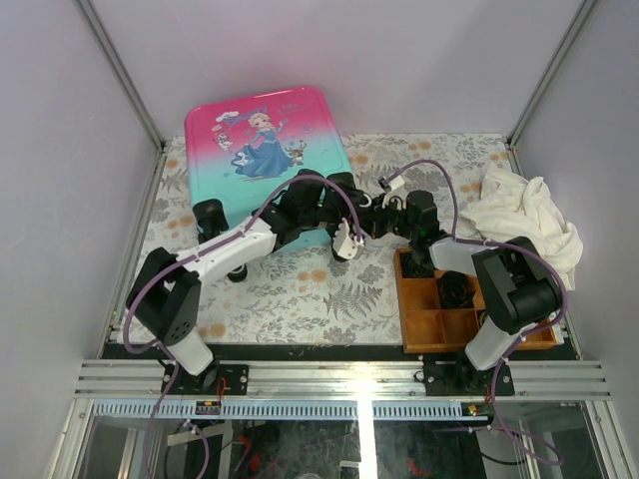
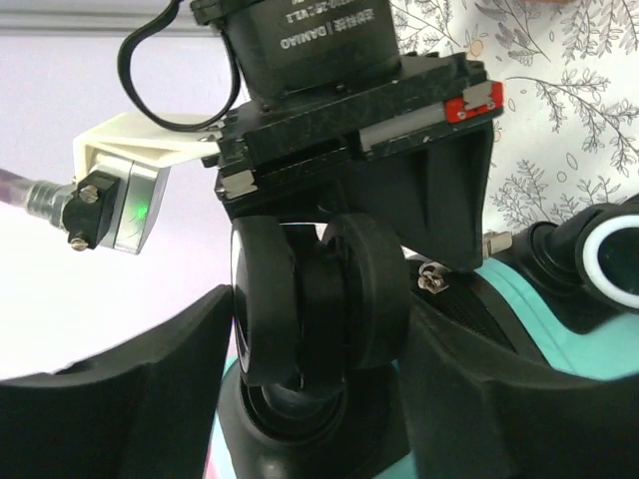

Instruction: Pack the luggage

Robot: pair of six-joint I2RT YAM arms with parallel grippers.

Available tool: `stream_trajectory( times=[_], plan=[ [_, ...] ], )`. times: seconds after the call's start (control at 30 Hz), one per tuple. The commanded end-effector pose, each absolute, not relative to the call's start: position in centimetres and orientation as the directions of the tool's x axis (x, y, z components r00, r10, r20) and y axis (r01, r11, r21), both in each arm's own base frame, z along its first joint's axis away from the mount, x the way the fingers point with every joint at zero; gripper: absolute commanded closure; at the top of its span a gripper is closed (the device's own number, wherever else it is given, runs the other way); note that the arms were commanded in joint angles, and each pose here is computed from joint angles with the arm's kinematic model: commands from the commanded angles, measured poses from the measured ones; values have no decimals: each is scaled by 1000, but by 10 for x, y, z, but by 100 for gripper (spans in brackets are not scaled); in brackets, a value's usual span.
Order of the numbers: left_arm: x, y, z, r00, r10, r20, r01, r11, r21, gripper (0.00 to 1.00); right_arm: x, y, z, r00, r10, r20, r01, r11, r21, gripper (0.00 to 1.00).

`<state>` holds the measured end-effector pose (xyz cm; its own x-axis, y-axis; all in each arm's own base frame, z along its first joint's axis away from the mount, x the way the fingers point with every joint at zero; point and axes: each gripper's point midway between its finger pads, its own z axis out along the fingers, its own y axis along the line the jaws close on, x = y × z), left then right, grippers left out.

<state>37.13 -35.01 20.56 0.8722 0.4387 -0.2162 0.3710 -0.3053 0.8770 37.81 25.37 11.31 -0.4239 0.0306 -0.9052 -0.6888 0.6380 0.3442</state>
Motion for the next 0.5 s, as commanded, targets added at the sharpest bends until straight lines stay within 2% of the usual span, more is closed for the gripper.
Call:
stream_trajectory(
  times=[0.0, 0.13, 0.3, 0.4, 0.47],
  plan=[
    [368, -351, 224, 889, 422, -178, 333, -329, 883, 56, 400, 239, 126, -313, -1, -950, -675, 704, 222, 100],
    [355, -335, 219, 879, 428, -209, 387, -387, 837, 75, 408, 221, 135, -263, -30, -964, -671, 724, 161, 100],
    [326, -317, 201, 889, 394, -232, 423, -518, 743, 91, 427, 199, 143, -211, -88, -974, -663, 745, 76, 100],
    [315, -308, 191, 881, 396, -259, 458, -578, 675, 99, 438, 195, 151, -179, -132, -975, -671, 741, 23, 100],
    [308, -302, 187, 873, 401, -278, 480, -606, 635, 100, 446, 192, 159, -148, -151, -977, -669, 743, -13, 100]
  ],
)
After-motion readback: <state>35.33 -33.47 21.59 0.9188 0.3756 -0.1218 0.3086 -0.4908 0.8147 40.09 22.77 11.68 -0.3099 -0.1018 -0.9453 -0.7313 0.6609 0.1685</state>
